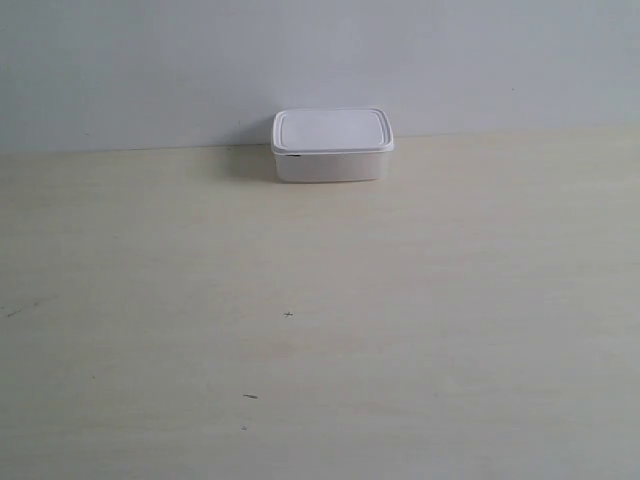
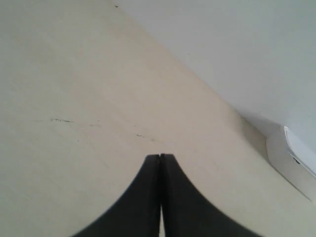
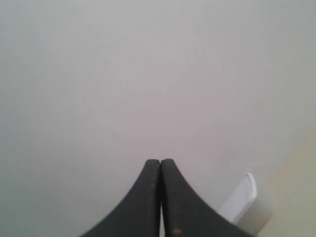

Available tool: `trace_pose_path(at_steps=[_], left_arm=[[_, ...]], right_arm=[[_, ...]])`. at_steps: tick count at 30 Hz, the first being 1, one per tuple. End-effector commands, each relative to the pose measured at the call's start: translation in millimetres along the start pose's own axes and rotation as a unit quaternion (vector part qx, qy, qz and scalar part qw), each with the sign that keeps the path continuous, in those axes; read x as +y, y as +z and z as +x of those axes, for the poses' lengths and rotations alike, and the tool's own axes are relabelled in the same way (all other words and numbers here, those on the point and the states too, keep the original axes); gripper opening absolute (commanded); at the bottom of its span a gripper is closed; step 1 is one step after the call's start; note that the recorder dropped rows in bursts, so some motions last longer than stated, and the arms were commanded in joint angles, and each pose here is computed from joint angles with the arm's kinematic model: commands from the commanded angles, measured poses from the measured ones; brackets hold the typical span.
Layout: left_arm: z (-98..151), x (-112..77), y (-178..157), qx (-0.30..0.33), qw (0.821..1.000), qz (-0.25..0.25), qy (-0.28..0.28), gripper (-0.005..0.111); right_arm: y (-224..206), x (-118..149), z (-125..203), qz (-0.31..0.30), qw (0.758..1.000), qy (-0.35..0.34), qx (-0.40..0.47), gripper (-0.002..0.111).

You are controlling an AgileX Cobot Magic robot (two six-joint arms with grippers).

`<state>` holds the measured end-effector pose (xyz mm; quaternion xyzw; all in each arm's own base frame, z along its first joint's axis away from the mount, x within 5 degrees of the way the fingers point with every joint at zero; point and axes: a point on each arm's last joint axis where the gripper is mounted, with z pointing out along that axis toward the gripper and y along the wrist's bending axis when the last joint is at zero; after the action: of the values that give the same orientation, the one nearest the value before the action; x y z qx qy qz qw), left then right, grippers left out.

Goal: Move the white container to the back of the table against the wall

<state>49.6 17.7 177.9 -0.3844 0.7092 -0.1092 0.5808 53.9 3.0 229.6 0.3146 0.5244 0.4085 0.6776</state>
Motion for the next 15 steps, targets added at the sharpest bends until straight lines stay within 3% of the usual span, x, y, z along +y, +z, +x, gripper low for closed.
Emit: trace_pose_path(at_steps=[1, 7, 15], left_arm=[[0, -0.1, 0, -0.002, 0.999, 0.001, 0.039, 0.0], [0, -0.1, 0, -0.002, 0.995, 0.0, 0.099, 0.0], [0, -0.1, 0, -0.002, 0.995, 0.0, 0.1, 0.0]], right_arm=[[-2, -18, 1, 0.092, 0.996, -0.003, 0.0, 0.0], [-7, -33, 1, 0.181, 0.984, -0.003, 0.001, 0.0], [-7, -34, 1, 0.183, 0.983, -0.002, 0.001, 0.0]])
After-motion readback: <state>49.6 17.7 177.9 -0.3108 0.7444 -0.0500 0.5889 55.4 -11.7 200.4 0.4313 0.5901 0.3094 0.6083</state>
